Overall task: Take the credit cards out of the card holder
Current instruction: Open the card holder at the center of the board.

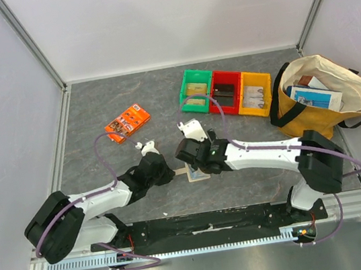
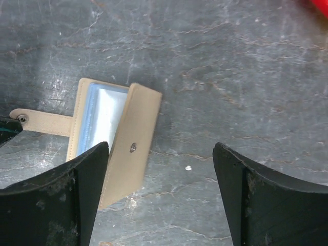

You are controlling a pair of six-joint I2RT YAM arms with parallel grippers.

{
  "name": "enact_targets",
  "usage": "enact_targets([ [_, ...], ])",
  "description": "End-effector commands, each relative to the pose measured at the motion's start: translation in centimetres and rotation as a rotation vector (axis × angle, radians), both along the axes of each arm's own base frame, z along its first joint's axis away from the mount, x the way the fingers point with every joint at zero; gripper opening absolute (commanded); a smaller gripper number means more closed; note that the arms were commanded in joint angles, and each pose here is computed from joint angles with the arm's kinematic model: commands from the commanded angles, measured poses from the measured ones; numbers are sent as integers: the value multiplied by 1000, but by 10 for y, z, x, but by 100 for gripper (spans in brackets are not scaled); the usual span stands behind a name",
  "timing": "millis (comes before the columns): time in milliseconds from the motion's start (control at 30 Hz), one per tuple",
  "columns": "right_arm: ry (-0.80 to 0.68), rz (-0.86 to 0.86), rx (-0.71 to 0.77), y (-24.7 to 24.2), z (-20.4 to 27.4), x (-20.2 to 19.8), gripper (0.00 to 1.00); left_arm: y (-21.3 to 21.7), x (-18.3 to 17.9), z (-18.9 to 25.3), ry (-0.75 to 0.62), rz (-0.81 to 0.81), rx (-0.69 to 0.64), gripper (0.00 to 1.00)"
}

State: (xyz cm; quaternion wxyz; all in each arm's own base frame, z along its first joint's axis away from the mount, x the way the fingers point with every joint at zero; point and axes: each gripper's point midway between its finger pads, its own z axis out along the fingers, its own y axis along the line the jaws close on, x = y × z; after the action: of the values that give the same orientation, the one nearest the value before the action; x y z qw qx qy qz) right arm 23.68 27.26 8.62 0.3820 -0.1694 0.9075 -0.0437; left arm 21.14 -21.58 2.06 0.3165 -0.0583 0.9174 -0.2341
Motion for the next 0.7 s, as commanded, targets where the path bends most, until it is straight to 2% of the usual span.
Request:
enact_targets([
  [0, -37, -36, -25, -32, 21, 7, 86, 13, 6, 3, -20, 48, 45, 2],
  [233, 67, -62, -39, -65, -25, -2, 71, 27, 8, 3, -14, 69, 90, 2],
  [567, 188, -38, 19, -67, -70, -13, 64, 42, 13, 11, 6, 110, 88, 2],
  [600, 195, -35, 23, -66, -71, -14, 63, 41, 14, 16, 1, 105, 80, 5],
  [667, 210, -19, 45, -61, -72, -16, 63, 38, 15, 29, -6, 89, 70, 17],
])
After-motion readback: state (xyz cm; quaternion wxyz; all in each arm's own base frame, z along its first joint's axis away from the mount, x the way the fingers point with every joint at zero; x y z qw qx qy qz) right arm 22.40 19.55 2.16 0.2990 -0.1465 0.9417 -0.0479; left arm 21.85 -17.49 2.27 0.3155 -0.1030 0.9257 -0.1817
